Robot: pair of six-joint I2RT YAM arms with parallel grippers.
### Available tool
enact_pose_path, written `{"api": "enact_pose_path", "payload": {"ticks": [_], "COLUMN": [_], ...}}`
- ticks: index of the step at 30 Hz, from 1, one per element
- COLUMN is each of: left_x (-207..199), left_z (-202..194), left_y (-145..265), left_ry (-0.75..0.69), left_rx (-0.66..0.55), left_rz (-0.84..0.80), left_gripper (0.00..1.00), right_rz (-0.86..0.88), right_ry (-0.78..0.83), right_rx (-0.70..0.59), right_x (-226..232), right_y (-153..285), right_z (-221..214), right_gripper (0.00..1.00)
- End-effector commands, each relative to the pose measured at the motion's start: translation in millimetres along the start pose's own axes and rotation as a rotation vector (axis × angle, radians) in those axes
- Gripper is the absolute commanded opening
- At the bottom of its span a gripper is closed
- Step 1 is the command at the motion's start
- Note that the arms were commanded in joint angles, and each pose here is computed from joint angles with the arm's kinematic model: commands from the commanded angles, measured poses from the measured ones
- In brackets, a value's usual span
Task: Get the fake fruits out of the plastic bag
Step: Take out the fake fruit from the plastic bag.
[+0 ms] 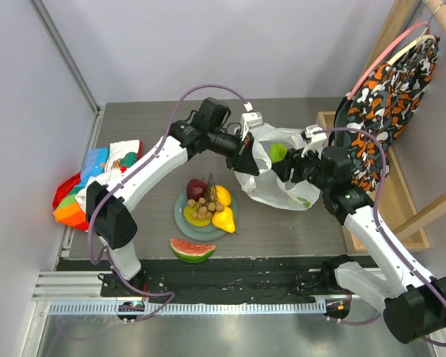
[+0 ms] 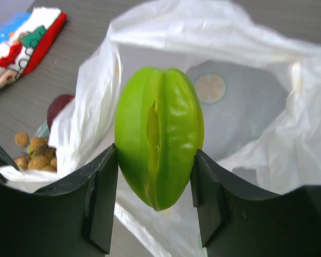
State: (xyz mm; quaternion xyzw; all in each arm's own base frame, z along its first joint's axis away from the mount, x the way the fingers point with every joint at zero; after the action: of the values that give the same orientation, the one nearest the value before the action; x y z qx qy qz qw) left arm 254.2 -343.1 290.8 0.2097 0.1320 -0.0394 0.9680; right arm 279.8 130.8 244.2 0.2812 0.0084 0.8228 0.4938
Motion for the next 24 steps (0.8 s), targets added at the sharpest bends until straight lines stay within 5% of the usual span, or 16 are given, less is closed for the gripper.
{"api": "enact_pose_path", "payload": {"ticks": [1, 9, 12, 16, 18, 19, 24], "left_x": [-13.6, 104.7, 147.4, 169.2, 150.6, 144.2, 83.7], "left_z": [23.2, 76.1, 85.8, 85.0, 79.5, 72.9, 43.8], "left_y": [7.3, 52.1, 69.9, 85.9, 91.0, 92.1, 133.8], "left_ry": [-0.054, 0.042, 0.027, 0.058, 0.092, 0.116, 0.236], "left_rx": [-0.044, -0.263, -0.296, -0.321, -0.323, -0.318, -0.36], "left_rz": [-0.002, 0.383, 0.5, 0.528, 0.468, 0.447, 0.465], "left_gripper": [0.0, 0.0, 0.0, 0.64, 0.77, 1.0, 1.0], "right_rz": [-0.02, 0.125, 0.318, 0.45, 0.515, 0.528, 0.583], "right_ry": [0.008, 0.263, 0.374, 0.331, 0.32, 0.322, 0.337], "right_rx": [0.131, 0.07, 0.076, 0.239, 0.299, 0.32, 0.471], "right_x": [-6.2, 41.5, 73.4, 81.3, 85.8, 87.5, 100.4], "right_y": [16.3, 87.5, 109.9, 98.3, 80.9, 73.1, 16.1], "right_z": [-30.7, 20.8, 30.9, 10.7, 6.3, 3.7, -14.6], "right_gripper": [0.01, 0.01, 0.01, 0.01, 0.01, 0.01, 0.01]}}
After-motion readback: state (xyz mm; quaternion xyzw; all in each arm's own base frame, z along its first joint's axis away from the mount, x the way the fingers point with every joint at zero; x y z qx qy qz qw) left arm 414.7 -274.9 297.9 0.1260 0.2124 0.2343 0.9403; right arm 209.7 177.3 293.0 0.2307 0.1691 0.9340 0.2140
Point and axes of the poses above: each gripper's point midway between its finger pads, its own y axis back along the fingers, its own x axis along the line the jaws close on, z = x × y, the point moved 4 cm from there along y, back along the fingers, and after that the axes turned 14 degrees about -y, right-handed, at the moved point
